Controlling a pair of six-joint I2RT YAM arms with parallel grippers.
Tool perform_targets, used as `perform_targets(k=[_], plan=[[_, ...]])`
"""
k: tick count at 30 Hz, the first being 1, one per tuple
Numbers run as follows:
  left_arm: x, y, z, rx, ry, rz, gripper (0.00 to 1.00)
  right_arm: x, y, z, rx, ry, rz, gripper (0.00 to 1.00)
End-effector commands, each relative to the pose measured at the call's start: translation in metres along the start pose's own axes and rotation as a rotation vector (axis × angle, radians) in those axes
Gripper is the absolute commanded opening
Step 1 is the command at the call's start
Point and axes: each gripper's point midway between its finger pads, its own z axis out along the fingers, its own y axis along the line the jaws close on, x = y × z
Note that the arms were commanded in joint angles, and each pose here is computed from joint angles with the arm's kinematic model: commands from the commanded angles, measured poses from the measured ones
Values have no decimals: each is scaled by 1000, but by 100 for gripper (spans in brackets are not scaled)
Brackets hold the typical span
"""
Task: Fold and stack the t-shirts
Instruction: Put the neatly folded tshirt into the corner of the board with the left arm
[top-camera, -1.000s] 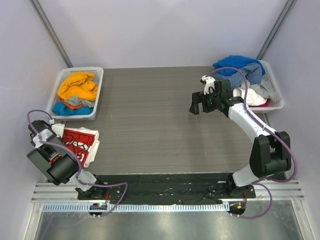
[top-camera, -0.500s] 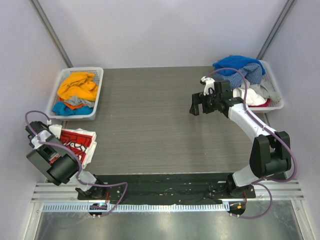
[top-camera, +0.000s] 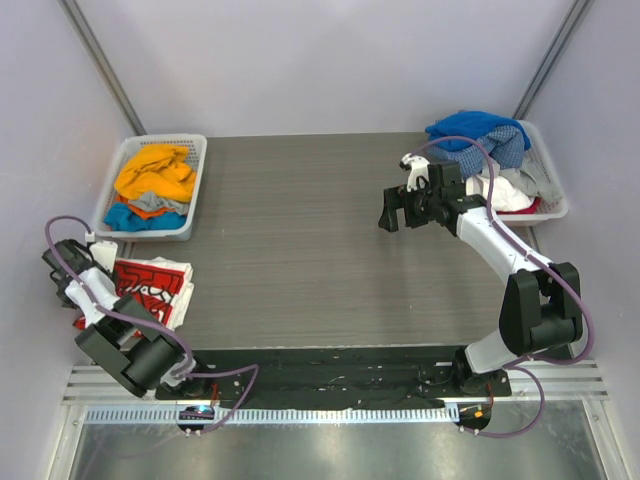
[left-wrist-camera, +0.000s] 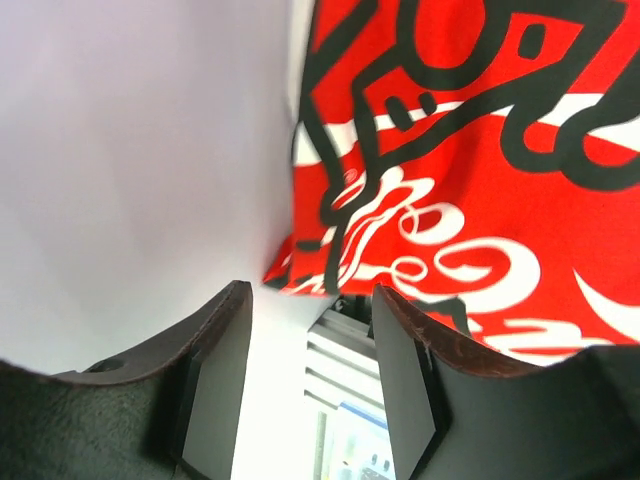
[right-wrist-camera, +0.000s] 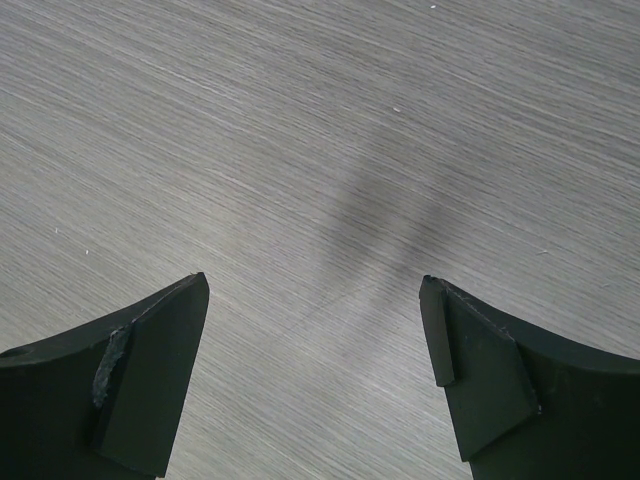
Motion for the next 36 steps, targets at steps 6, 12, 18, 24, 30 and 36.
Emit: perform_targets(k=[6,12,18,24,30,36], plan=[[-27,-1,-45,63,-160,-27,57,-11,4,-3,-22,-40,-20,96],[-53,-52,-59,389,-247,-49,65,-12,3,-4,-11,-41,-20,96],[-77,-110,-102,830,-355,-38,63,-16,-2,-10,25,-57,-38,98],[-127,-141,-156,1025,-434,-80,52,-38,-27,-17,196,-92,-2,100],[-193,-151,-180,836,-614,-187,71,-44,-54,-18,359,-86,-2,100],[-258,-181,-213,753,-751,-147,80,-63,-68,-11,442,-116,-15,100]])
